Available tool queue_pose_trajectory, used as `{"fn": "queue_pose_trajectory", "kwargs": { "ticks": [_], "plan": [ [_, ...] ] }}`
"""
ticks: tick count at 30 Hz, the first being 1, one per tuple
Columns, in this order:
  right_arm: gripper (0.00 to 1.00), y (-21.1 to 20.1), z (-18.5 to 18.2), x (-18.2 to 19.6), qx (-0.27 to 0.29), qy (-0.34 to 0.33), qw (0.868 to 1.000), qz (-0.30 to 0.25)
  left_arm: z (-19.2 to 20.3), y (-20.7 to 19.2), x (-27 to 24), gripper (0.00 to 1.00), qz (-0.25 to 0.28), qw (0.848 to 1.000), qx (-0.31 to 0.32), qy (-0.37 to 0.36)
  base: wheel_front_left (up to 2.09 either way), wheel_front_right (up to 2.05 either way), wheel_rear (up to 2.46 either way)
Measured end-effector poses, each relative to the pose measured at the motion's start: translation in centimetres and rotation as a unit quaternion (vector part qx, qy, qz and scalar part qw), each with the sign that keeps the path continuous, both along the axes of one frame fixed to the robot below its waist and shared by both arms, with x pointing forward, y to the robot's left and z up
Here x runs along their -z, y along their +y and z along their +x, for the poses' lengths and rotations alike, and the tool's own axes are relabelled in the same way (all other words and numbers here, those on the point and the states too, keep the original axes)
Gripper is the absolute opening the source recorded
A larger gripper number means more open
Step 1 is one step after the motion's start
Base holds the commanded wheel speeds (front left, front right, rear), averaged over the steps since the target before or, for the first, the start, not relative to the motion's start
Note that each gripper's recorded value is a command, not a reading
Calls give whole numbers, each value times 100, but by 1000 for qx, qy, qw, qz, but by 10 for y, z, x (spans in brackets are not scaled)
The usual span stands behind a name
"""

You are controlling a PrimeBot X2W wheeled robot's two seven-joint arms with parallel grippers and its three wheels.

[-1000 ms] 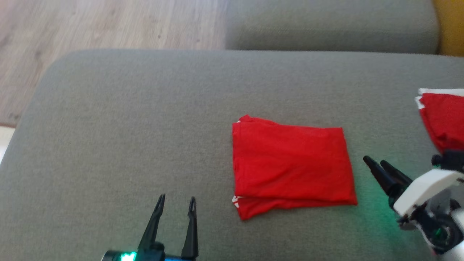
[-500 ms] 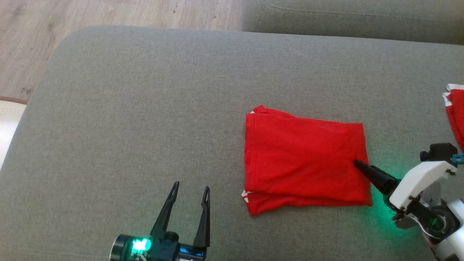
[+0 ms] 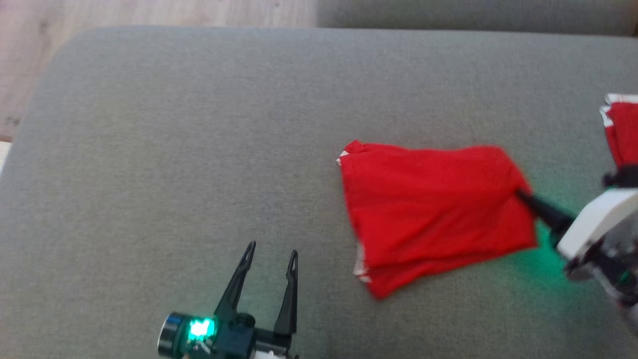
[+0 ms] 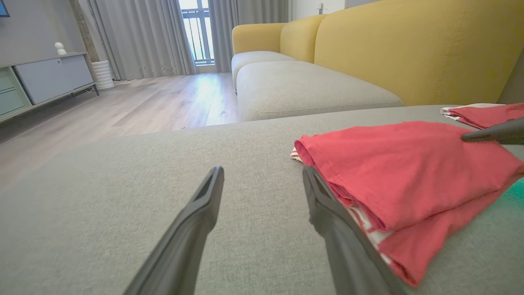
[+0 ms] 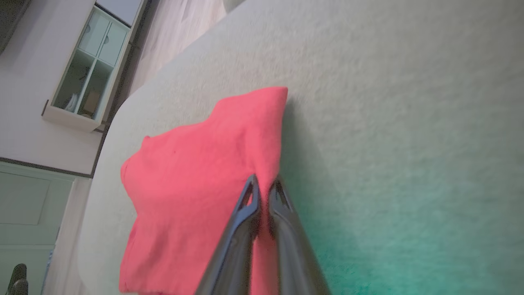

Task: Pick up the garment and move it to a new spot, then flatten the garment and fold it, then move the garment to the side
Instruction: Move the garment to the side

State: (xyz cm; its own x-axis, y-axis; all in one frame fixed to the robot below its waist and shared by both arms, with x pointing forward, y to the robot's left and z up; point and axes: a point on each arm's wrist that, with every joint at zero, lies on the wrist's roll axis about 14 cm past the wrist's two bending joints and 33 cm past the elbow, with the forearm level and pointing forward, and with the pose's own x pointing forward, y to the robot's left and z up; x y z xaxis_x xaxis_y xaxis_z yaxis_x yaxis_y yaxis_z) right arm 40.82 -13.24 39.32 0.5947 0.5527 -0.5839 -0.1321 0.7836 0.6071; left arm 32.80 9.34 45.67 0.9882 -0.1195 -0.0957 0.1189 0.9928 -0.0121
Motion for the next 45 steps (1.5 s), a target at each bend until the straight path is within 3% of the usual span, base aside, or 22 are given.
{"fn": "queue_pose_trajectory", "kwargs": {
  "ticks": [11,20,25,26,27,33,41,45],
  "plan": [
    [0,-108,73,-46,45,-83,988,-120,45,-20,5,100,-10,999,31,-3,0,0,0],
    [0,-214,88,-79,112,-92,963,-228,79,-36,14,100,-23,998,51,-4,0,0,0],
    [0,-243,89,-89,141,-93,953,-252,83,-40,17,100,-27,998,56,-2,0,0,0],
    [45,-248,88,-91,145,-93,950,-259,84,-40,17,100,-29,998,56,0,0,0,0],
    [100,-253,88,-91,150,-92,948,-265,84,-40,18,100,-32,998,55,1,0,0,0],
    [100,-257,84,-97,154,-112,938,-289,85,-34,8,100,-58,997,42,-4,0,0,0],
    [100,-155,67,-77,104,-163,961,-196,68,-24,-23,100,-57,997,28,-39,0,0,0],
    [100,-104,41,-70,83,-195,966,-150,50,-17,-27,100,-60,997,20,-40,0,0,0]
  ]
}}
